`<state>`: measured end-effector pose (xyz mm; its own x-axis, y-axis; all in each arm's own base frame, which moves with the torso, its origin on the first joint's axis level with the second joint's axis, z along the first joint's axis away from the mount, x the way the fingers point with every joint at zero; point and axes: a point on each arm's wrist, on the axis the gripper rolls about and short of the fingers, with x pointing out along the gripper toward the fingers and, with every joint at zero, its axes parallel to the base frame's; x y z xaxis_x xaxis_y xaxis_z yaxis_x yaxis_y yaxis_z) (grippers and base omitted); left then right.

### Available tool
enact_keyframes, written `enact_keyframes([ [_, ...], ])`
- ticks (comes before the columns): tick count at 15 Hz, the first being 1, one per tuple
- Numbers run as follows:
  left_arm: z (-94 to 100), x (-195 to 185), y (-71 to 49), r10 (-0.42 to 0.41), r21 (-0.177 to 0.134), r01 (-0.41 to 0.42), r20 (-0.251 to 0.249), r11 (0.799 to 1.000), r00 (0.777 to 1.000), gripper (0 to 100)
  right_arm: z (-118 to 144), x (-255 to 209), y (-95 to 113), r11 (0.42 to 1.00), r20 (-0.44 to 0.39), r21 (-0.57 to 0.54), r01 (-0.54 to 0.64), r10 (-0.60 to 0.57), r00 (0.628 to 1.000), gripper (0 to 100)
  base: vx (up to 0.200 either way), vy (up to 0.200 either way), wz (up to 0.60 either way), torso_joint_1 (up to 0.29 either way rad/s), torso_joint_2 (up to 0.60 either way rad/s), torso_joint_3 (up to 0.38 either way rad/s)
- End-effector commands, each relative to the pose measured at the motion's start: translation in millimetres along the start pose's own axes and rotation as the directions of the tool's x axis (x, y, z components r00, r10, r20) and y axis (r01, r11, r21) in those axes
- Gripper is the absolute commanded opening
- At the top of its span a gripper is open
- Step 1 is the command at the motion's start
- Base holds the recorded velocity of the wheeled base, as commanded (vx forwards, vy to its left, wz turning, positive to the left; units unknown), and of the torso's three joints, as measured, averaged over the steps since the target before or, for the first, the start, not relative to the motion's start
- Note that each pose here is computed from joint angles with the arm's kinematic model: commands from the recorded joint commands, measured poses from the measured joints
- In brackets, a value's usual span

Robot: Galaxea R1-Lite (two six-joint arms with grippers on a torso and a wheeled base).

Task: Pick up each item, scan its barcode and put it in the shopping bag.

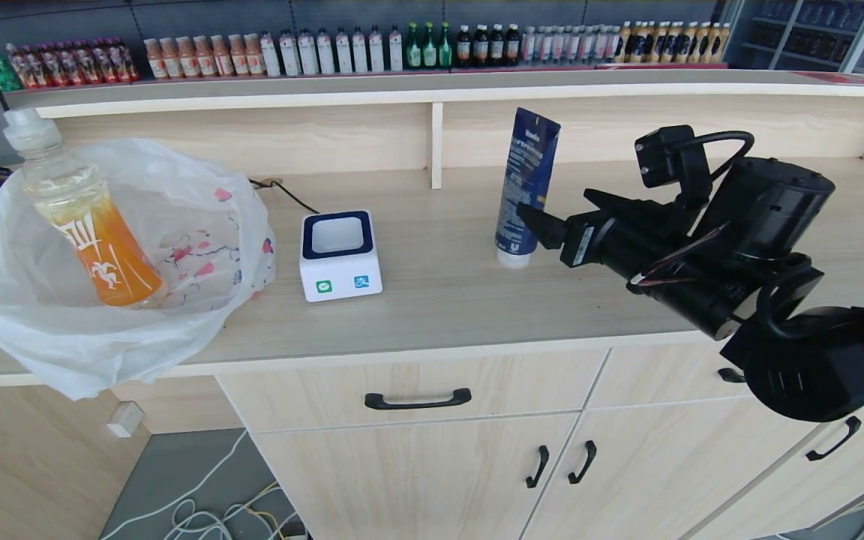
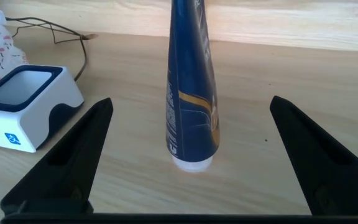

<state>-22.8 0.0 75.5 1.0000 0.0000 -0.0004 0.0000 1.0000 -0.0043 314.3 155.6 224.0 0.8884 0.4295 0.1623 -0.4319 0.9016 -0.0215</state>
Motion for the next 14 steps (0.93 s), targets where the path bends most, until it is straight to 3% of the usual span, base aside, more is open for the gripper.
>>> enact_keyframes([
  [1,0.0,0,0.0,0.0,0.0,0.0,0.0,1.0,1.0,100,-9,9,1,1.0,-0.016,-0.001,-0.001,0.001,1.0,100,0.0,0.0,0.0,0.0,0.0,0.0],
  [14,0.0,0,0.0,0.0,0.0,0.0,0.0,1.0,1.0,100,-14,56,-4,1.0,0.028,-0.003,0.018,-0.018,0.999,100,0.0,0.0,0.0,0.0,0.0,0.0],
])
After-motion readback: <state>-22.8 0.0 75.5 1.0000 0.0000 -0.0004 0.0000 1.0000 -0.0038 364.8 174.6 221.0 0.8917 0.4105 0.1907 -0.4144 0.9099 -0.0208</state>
